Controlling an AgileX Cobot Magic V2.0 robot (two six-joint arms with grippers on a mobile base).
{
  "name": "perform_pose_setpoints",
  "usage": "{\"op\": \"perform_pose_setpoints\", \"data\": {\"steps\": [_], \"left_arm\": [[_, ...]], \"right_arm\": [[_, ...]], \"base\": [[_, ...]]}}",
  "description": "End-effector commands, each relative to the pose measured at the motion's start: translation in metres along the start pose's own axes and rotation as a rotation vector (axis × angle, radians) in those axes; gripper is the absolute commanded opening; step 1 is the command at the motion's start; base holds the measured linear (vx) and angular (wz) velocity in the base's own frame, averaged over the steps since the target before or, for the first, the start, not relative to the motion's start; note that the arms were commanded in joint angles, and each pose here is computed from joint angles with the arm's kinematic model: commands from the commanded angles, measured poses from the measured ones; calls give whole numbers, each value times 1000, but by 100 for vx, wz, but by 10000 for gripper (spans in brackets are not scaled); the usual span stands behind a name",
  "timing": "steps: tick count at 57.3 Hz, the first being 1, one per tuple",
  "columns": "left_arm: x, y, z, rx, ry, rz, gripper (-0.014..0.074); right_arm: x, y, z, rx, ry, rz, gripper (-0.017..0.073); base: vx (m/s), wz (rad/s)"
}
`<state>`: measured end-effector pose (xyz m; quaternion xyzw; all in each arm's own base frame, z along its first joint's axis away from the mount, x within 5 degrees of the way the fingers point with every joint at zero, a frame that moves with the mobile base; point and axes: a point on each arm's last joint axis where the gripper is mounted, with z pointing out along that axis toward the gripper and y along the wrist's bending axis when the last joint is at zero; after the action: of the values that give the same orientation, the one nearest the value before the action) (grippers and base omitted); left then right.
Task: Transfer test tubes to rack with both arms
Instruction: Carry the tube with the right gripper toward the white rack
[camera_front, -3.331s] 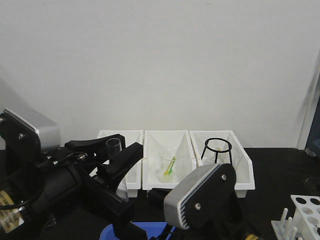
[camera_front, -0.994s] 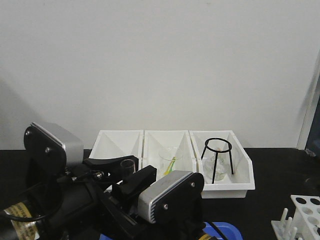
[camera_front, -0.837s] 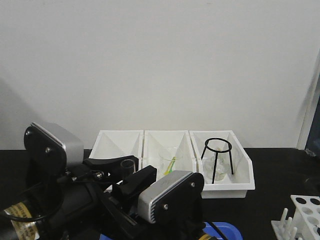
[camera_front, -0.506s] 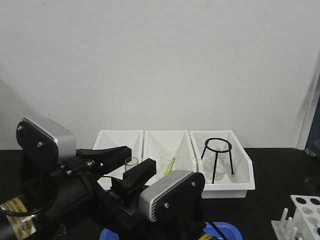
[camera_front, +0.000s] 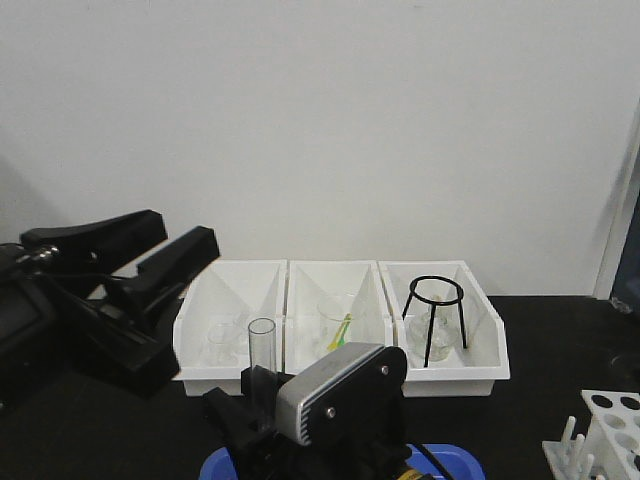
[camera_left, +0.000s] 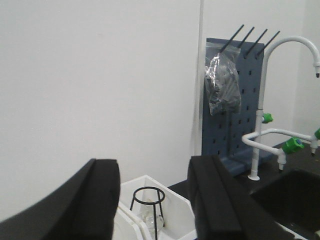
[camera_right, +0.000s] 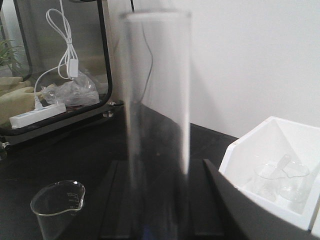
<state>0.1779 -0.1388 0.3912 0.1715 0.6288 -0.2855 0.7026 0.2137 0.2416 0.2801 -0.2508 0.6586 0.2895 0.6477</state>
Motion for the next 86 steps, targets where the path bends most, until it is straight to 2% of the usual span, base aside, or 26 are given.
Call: {"op": "perform_pose_setpoints", "data": {"steps": [1, 9, 17, 27, 36, 46, 55, 62, 71, 78, 86], "left_arm": [[-27, 2, -11, -12, -113, -3, 435], [-31, 5, -21, -33, -85, 33, 435], [-30, 9, -30, -54, -12, 78, 435], [-25, 14, -38, -83, 87, 88, 435], [-20, 16, -39, -94, 149, 89, 435], [-18, 16, -39, -94, 172, 88, 435], [-18, 16, -39, -94, 172, 88, 435], [-18, 16, -39, -94, 172, 87, 435], [-18, 16, -39, -94, 172, 87, 435], [-17, 16, -39, -94, 174, 87, 435], [-16, 16, -40, -95, 185, 86, 435]], "right_arm": [[-29, -1, -2, 3, -148, -1, -8], [-29, -5, -2, 24, -148, 3, -8], [-33, -28, -7, 127, -141, 65, -8], [-53, -65, -26, 245, -144, 15, -7], [-77, -105, -59, 392, -161, 11, -6], [-75, -145, -124, 634, -206, -10, -6], [-64, -158, -173, 808, -234, -33, -6], [-51, -163, -191, 889, -209, -31, -6], [-40, -172, -201, 959, -198, -36, -6], [-38, -183, -203, 1003, -210, -80, -6], [-28, -195, -199, 1016, -166, -99, -6]], "base": [[0, 0], [0, 0], [0, 0], [0, 0], [0, 0], [0, 0], [0, 0], [0, 0], [0, 0], [0, 0], [0, 0]]}}
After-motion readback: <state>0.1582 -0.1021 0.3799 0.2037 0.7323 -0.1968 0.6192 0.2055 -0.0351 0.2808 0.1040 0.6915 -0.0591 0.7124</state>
